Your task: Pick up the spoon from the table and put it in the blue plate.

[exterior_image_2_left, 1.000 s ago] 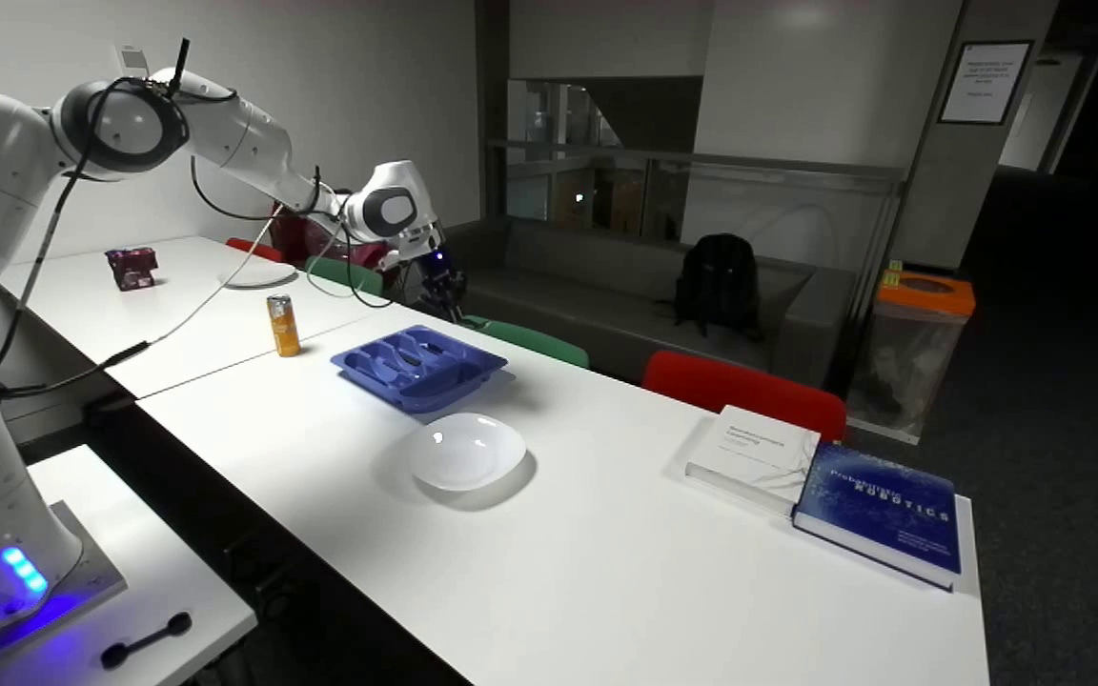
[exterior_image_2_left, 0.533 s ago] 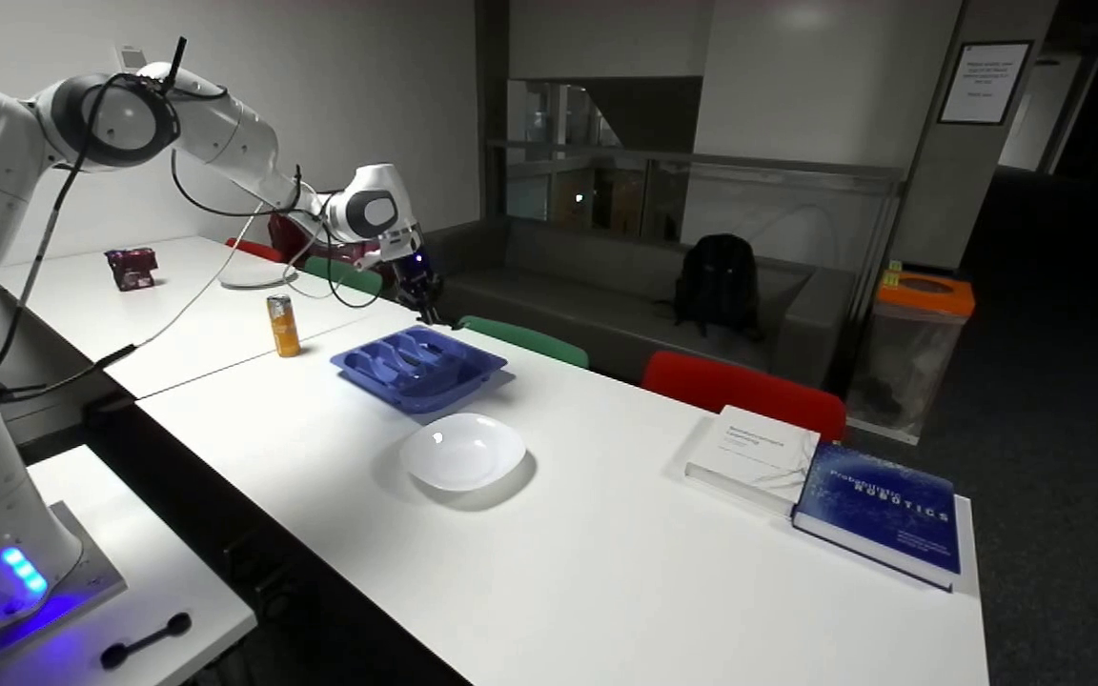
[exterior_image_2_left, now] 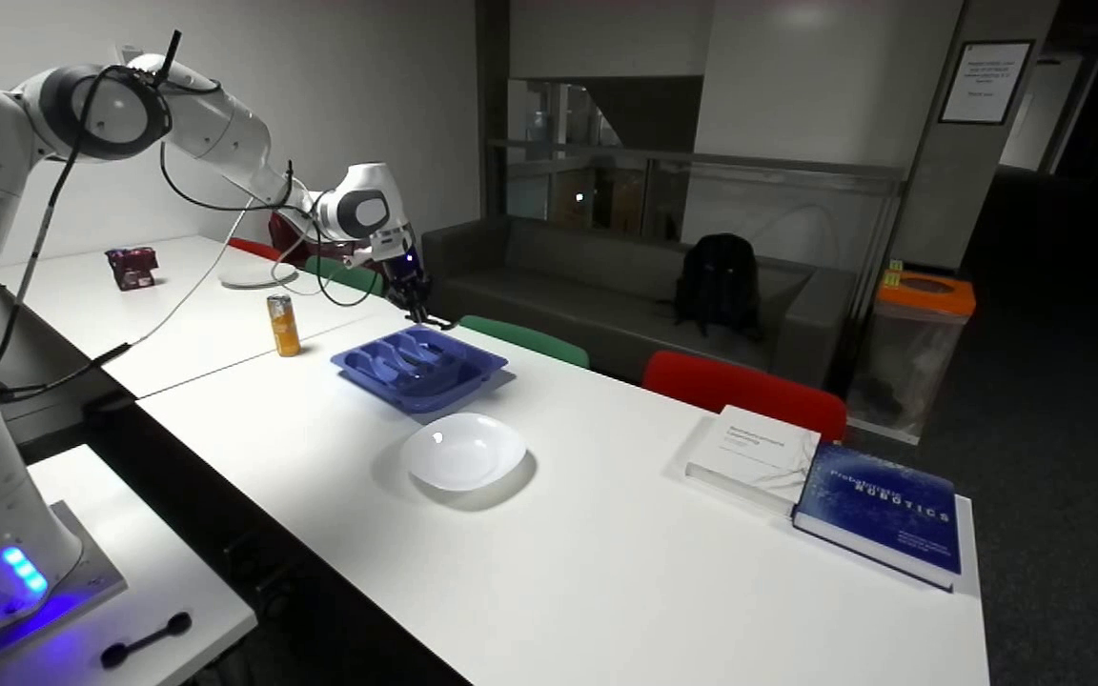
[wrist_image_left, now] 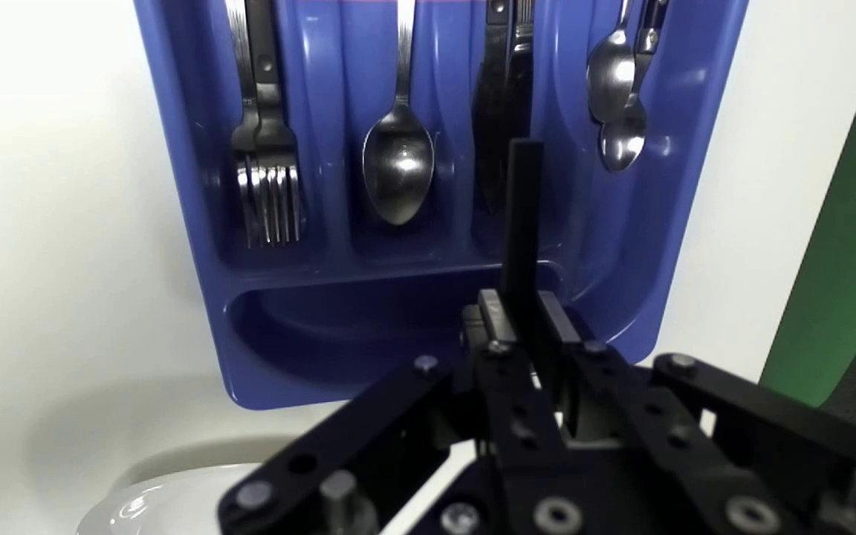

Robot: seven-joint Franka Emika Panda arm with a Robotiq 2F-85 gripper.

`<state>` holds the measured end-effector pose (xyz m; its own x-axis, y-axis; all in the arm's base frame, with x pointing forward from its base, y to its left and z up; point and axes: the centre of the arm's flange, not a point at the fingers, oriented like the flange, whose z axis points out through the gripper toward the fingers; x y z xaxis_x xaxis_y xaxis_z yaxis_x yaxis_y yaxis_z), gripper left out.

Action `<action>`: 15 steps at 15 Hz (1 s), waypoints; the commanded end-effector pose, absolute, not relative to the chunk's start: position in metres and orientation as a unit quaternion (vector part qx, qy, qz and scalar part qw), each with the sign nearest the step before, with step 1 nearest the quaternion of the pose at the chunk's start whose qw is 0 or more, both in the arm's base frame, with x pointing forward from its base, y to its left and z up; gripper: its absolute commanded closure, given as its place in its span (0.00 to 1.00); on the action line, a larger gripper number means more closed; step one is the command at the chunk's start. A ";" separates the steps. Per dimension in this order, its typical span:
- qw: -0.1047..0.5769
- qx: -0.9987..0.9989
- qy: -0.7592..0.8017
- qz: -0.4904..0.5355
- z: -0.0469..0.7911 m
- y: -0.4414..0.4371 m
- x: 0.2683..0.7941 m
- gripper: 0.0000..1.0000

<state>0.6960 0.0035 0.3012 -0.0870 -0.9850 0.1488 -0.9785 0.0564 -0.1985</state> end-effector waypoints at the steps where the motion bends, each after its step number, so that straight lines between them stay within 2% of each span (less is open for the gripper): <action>1: 0.012 -0.676 0.727 -0.124 0.299 0.003 0.696 0.97; 15: 0.034 -0.666 0.741 -0.077 0.267 0.099 0.710 0.97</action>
<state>0.7002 0.0927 0.2655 -0.0846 -0.9932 0.0799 -0.9830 0.0701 -0.1696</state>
